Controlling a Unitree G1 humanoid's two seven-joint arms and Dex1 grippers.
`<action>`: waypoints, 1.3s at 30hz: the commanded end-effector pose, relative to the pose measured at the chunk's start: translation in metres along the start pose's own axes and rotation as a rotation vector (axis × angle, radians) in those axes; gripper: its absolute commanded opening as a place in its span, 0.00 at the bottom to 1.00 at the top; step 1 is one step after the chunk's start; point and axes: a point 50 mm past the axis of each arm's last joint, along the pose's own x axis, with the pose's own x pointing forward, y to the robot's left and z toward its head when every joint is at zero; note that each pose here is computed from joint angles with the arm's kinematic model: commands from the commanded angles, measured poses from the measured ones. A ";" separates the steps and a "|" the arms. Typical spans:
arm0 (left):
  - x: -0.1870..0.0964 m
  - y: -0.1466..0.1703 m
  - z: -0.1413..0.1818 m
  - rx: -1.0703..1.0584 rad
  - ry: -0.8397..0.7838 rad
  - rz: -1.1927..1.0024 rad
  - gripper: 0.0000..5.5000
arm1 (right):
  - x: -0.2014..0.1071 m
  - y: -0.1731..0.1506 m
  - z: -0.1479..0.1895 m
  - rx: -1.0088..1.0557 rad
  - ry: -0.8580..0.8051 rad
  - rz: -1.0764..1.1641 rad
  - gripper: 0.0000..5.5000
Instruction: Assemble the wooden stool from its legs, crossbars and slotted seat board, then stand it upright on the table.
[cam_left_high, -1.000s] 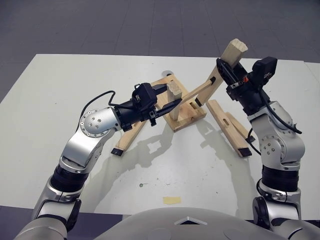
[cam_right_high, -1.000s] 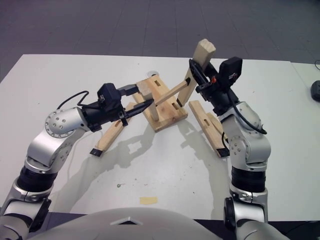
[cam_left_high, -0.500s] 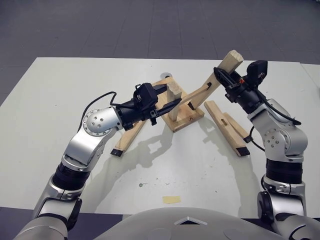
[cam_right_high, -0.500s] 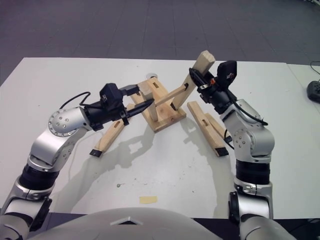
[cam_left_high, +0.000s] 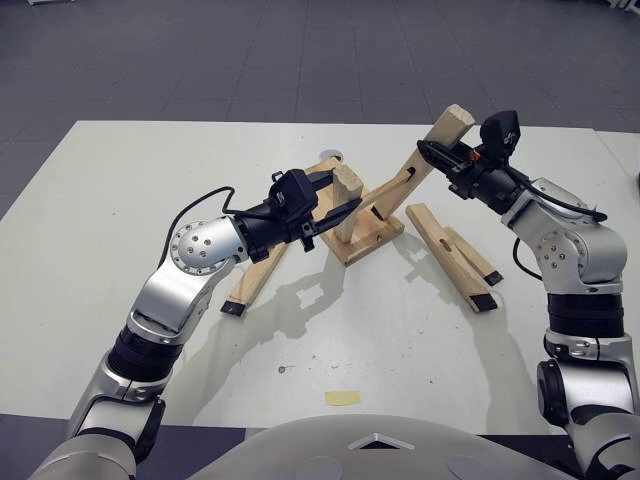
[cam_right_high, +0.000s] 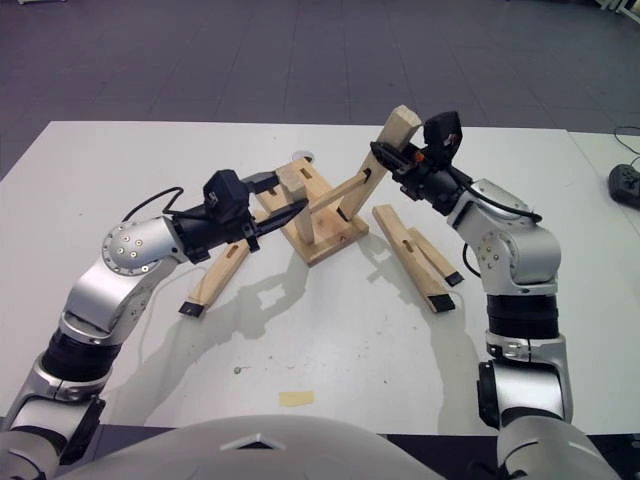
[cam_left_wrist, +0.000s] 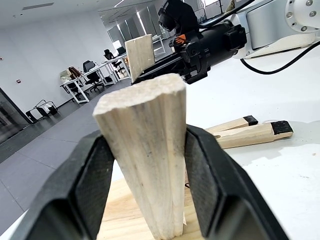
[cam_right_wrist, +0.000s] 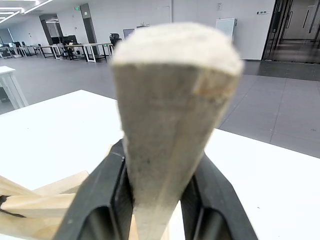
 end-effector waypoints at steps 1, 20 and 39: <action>-0.010 0.001 -0.034 -0.053 0.210 -0.013 0.37 | -0.006 0.015 -0.075 -0.006 0.368 -0.026 0.19; -0.014 0.027 -0.011 -0.080 0.123 0.061 0.87 | -0.036 0.015 -0.073 0.070 0.362 -0.306 0.20; -0.009 0.021 -0.017 -0.075 0.136 0.062 0.98 | -0.023 0.025 -0.080 0.173 0.319 -0.288 0.19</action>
